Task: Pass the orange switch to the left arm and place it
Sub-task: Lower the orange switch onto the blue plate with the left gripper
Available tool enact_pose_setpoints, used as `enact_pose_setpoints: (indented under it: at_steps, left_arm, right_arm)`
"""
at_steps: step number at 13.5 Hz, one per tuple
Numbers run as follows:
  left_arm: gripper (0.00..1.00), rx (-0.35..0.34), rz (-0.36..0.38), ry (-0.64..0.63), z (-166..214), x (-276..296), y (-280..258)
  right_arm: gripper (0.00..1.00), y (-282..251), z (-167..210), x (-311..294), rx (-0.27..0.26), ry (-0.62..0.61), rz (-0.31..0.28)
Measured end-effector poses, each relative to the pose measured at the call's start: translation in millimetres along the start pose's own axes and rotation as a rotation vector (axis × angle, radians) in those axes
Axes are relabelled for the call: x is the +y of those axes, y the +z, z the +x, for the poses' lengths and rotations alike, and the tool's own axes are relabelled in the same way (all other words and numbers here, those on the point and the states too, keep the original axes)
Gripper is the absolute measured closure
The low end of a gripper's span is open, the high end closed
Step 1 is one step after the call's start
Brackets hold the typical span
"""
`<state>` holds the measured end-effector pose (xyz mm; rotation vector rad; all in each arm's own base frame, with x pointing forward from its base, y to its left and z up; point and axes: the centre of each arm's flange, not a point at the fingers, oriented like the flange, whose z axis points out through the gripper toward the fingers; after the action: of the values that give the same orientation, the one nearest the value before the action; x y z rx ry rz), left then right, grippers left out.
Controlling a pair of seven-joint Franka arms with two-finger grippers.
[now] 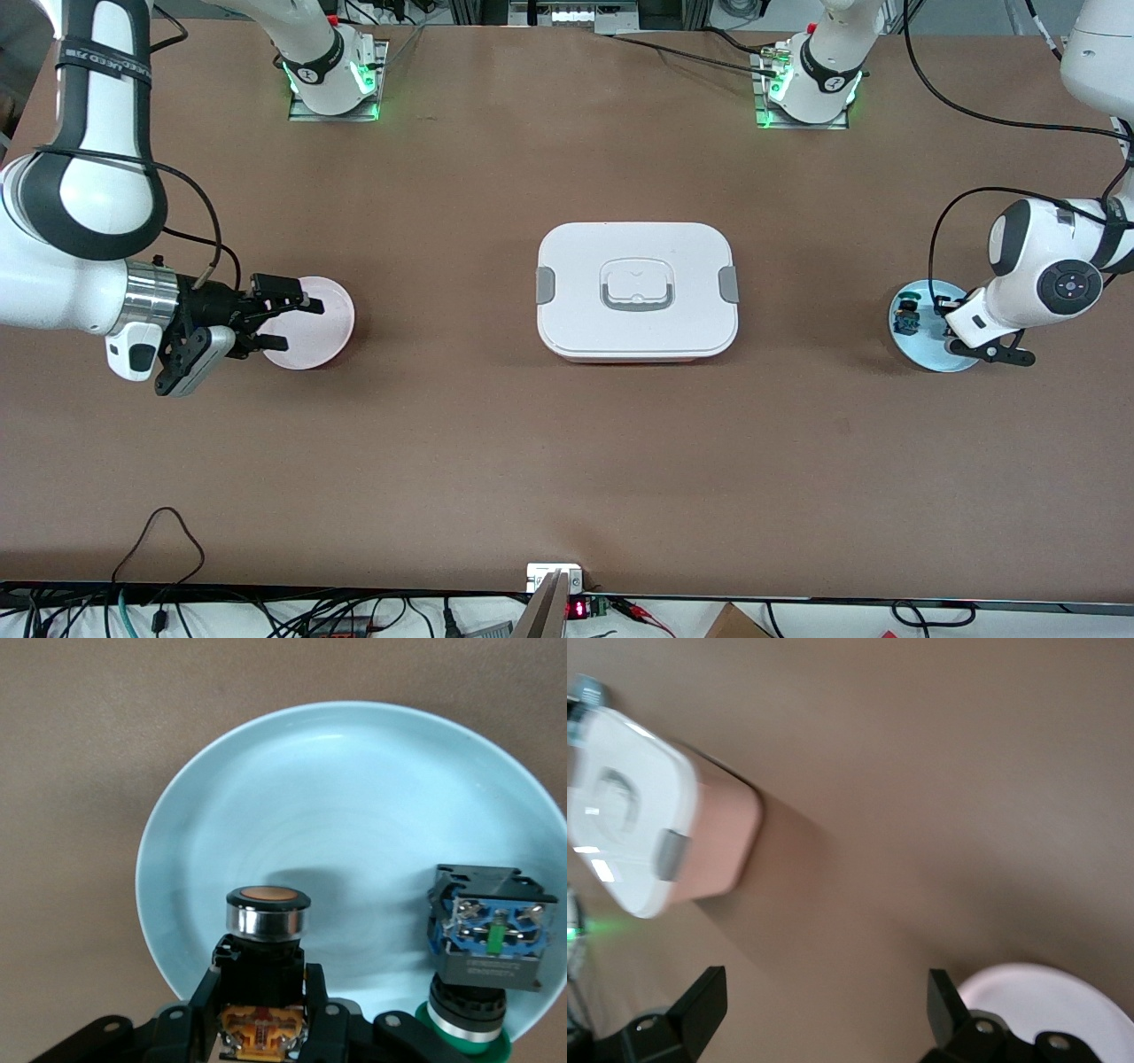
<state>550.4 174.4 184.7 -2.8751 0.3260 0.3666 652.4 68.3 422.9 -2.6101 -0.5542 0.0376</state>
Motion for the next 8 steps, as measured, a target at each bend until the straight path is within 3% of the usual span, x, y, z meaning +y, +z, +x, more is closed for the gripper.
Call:
enact_pose_setpoints:
  at_steps: [2,3,6,8]
  left_arm:
    - [0.59,-0.001,-0.001,0.005,1,1,3]
    - [0.54,0.001,0.0,0.006,1,1,3]
    - [0.26,0.009,0.001,0.005,1,-8,0]
    - [0.09,0.034,0.012,0.02,3,-21,-11]
  right_arm:
    - [0.0,-7,-5,-2,-0.078,0.108,-0.133]
    - [0.0,-10,-9,-7,-0.125,0.132,-0.2]
    - [0.0,-25,-22,-29,-0.247,0.192,-0.341]
    - [0.0,-49,-35,-22,-0.276,0.209,-0.385]
